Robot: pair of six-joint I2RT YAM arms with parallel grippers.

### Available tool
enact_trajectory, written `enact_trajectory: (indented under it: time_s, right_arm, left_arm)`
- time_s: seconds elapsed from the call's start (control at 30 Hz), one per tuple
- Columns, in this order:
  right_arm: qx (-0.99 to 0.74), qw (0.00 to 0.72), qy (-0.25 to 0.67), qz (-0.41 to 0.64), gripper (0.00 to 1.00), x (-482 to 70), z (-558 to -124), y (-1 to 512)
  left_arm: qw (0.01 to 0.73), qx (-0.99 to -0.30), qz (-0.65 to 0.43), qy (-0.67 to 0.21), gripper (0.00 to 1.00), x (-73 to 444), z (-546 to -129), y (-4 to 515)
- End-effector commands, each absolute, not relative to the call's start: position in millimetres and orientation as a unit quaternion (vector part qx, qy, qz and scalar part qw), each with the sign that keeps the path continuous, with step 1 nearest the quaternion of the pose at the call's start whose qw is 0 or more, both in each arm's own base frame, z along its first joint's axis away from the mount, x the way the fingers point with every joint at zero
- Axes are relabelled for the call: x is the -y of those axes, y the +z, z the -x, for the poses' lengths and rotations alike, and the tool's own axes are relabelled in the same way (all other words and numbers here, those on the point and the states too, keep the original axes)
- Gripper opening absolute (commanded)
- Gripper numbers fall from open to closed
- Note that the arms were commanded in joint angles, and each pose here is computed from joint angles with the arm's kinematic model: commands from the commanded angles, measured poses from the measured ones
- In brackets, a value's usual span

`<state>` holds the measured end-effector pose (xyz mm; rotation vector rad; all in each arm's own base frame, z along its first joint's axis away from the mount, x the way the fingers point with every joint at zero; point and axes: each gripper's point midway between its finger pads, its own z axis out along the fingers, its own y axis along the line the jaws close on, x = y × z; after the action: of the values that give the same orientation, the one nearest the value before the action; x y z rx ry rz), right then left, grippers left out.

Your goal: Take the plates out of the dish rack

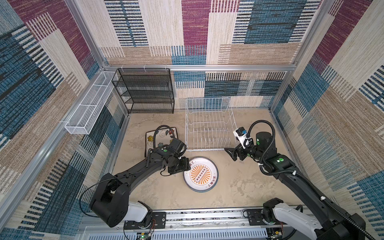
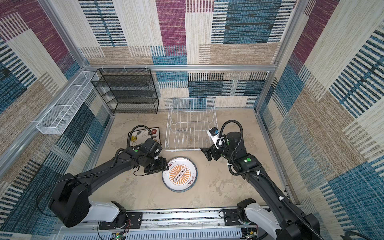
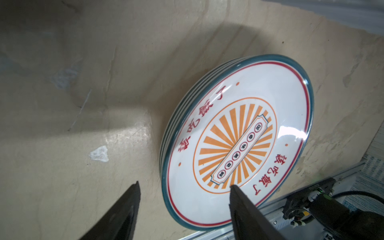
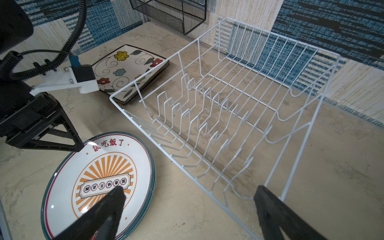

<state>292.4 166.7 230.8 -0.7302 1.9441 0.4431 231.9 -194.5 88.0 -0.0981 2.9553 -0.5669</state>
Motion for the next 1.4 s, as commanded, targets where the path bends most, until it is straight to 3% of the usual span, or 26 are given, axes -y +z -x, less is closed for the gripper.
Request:
enact_trajectory:
  time_s: [0.0, 0.17, 0.2, 0.27, 0.57, 0.87, 1.07, 1.37]
  right_arm:
    - [-0.795, 0.524, 0.156, 0.262, 0.99, -156, -307, 248]
    - [-0.786, 0.581, 0.104, 0.181, 0.99, -127, -324, 276]
    - [-0.783, 0.594, 0.095, 0.16, 0.99, -119, -327, 282]
    - [-0.778, 0.613, 0.077, 0.119, 0.99, -103, -330, 290]
    - [-0.723, 0.688, 0.008, -0.069, 0.99, -14, -318, 286]
    - [-0.709, 0.684, -0.014, -0.174, 0.99, 32, -314, 219]
    - [-0.702, 0.687, -0.02, -0.188, 0.99, 40, -322, 198]
    - [-0.7, 0.686, -0.035, -0.196, 0.99, 51, -336, 169]
  left_arm:
    - [0.082, -0.984, 0.021, -0.154, 0.71, 181, -233, 97]
    - [0.161, -0.978, -0.008, -0.135, 0.76, 168, -246, 141]
    - [0.188, -0.973, -0.014, -0.131, 0.87, 164, -250, 153]
    - [0.24, -0.964, -0.022, -0.114, 0.99, 153, -257, 175]
    - [0.419, -0.908, -0.005, 0.005, 0.99, 88, -273, 225]
    - [0.587, -0.8, 0.003, 0.121, 0.99, 41, -290, 222]
    - [0.624, -0.758, 0.027, 0.188, 0.99, 14, -292, 199]
    - [0.627, -0.751, 0.073, 0.194, 0.99, -5, -312, 163]
